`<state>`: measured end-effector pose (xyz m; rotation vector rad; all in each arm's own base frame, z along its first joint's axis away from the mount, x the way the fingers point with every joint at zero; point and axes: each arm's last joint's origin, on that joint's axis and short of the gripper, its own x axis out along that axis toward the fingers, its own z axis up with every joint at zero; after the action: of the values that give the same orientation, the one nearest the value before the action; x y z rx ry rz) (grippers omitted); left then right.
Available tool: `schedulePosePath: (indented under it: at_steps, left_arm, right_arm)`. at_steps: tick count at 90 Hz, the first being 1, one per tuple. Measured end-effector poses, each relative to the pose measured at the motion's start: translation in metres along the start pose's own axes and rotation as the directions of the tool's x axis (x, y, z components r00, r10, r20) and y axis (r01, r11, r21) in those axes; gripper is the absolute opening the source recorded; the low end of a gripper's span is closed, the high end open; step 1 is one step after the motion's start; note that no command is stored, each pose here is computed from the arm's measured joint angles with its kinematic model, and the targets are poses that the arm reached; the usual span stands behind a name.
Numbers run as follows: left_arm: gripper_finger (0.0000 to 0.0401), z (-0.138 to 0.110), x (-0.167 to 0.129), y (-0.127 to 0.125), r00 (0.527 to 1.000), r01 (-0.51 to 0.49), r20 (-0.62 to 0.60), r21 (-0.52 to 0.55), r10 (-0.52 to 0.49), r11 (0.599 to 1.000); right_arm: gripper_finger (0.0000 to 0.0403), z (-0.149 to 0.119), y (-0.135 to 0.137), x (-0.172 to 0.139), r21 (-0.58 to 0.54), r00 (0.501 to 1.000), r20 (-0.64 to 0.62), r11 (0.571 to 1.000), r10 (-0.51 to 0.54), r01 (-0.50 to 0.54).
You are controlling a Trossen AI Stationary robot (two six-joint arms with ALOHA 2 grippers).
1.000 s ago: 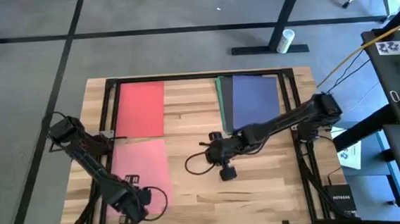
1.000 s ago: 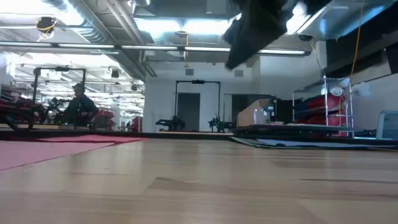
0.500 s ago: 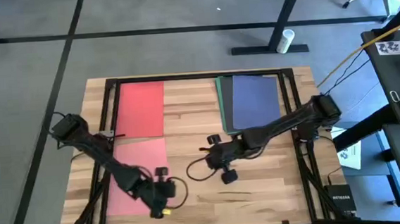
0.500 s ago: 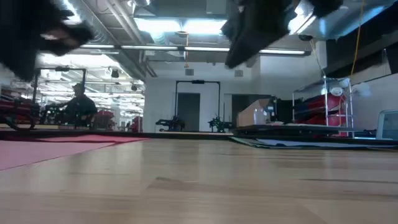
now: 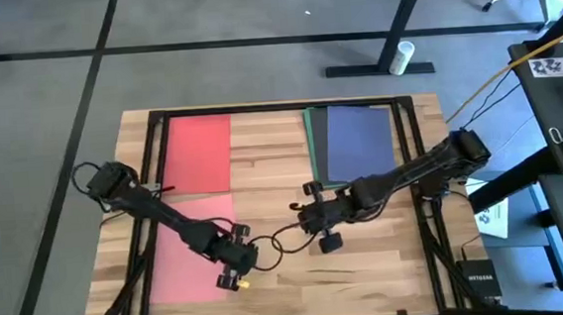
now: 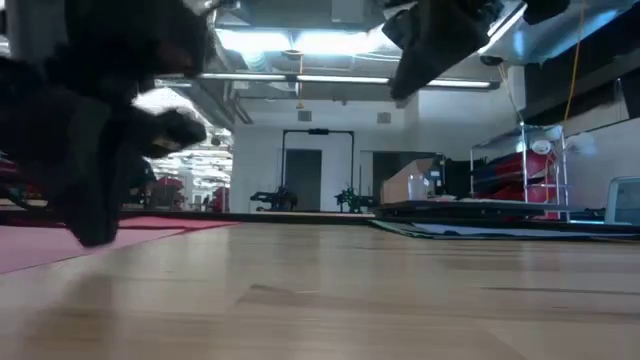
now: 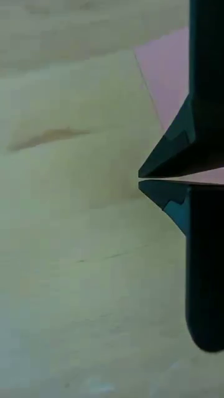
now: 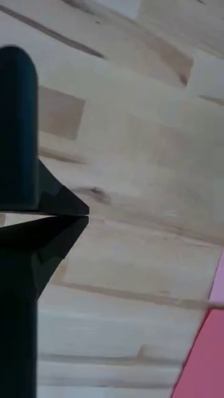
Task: Organize paper
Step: Stack the pink paper on top of the pink papers
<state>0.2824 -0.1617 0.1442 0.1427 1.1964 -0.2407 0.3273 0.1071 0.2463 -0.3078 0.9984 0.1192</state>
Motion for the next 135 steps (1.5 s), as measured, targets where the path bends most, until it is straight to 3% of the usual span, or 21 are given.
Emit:
schedulePosePath:
  at_steps: [60, 90, 110, 124, 135]
  left_arm:
    - [0.0, -0.023, -0.006, -0.041, 0.992, 0.045, -0.117, -0.107, -0.057, 0.993]
    - [0.0, -0.017, -0.012, -0.05, 0.99, 0.085, -0.1, -0.112, -0.096, 0.99]
    - [0.0, -0.002, -0.012, -0.023, 0.998, 0.024, -0.062, -0.109, -0.03, 0.994]
    - [0.0, 0.002, -0.011, 0.02, 0.986, -0.13, -0.12, -0.081, 0.12, 0.988]
    - [0.0, 0.002, -0.01, 0.056, 0.971, -0.172, -0.174, -0.033, 0.164, 0.985]
  right_arm:
    - [0.0, 0.0, 0.0, 0.0, 0.0, 1.0, -0.003, 1.0, -0.002, 0.002]
    - [0.0, 0.0, 0.0, 0.0, -0.004, 1.0, -0.003, 1.0, -0.002, 0.002]
    - [0.0, 0.0, 0.0, 0.0, -0.004, 1.0, -0.004, 1.0, -0.004, 0.004]
    - [0.0, 0.0, 0.0, 0.0, -0.005, 1.0, -0.004, 1.0, -0.004, 0.004]
    - [0.0, 0.0, -0.001, 0.0, -0.009, 1.0, -0.004, 1.0, -0.019, 0.019]
